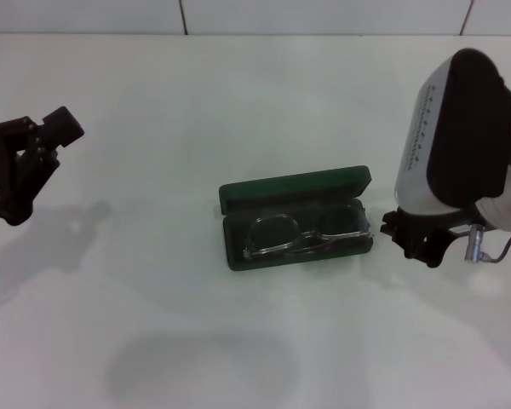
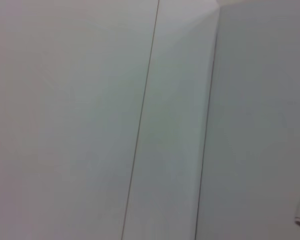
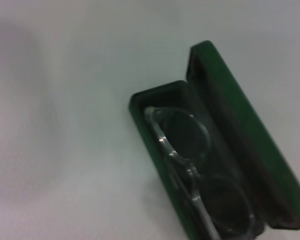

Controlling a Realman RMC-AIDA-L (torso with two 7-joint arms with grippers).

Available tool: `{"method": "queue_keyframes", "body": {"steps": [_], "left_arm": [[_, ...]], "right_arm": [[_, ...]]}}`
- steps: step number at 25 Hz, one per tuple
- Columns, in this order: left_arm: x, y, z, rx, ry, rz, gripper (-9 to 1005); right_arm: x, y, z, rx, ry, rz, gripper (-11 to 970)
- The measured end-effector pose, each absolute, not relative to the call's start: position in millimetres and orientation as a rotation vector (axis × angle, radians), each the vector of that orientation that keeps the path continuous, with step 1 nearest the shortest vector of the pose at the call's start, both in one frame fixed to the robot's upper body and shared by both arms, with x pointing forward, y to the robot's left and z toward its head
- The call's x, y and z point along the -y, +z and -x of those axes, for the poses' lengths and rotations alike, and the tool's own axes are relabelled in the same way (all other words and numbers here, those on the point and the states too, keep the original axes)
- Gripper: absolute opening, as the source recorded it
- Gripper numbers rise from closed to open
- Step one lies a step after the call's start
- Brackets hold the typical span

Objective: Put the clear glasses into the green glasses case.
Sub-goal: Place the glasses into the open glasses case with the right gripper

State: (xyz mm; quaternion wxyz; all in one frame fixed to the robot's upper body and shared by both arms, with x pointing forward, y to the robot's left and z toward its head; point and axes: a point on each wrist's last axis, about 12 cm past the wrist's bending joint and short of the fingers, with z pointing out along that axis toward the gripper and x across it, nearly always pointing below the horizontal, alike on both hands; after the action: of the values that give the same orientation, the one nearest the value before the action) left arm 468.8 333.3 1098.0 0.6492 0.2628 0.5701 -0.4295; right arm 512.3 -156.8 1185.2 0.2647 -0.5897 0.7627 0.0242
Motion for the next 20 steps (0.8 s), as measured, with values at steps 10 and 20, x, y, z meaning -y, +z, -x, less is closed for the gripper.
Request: {"method": "queue_keyframes", "body": {"steps": [10, 20], "left_arm": [[-326.1, 1099.0, -473.9, -1.282, -0.996, -0.607, 38], [-323.6, 1097.2, -473.4, -1.282, -1.005, -0.598, 38]], "right_arm": [[164.8, 1178.0, -524.6, -2.119, 0.067, 1.545, 44], [163.4, 1167.7, -535.0, -2.149, 0.07, 1.557, 44]]}}
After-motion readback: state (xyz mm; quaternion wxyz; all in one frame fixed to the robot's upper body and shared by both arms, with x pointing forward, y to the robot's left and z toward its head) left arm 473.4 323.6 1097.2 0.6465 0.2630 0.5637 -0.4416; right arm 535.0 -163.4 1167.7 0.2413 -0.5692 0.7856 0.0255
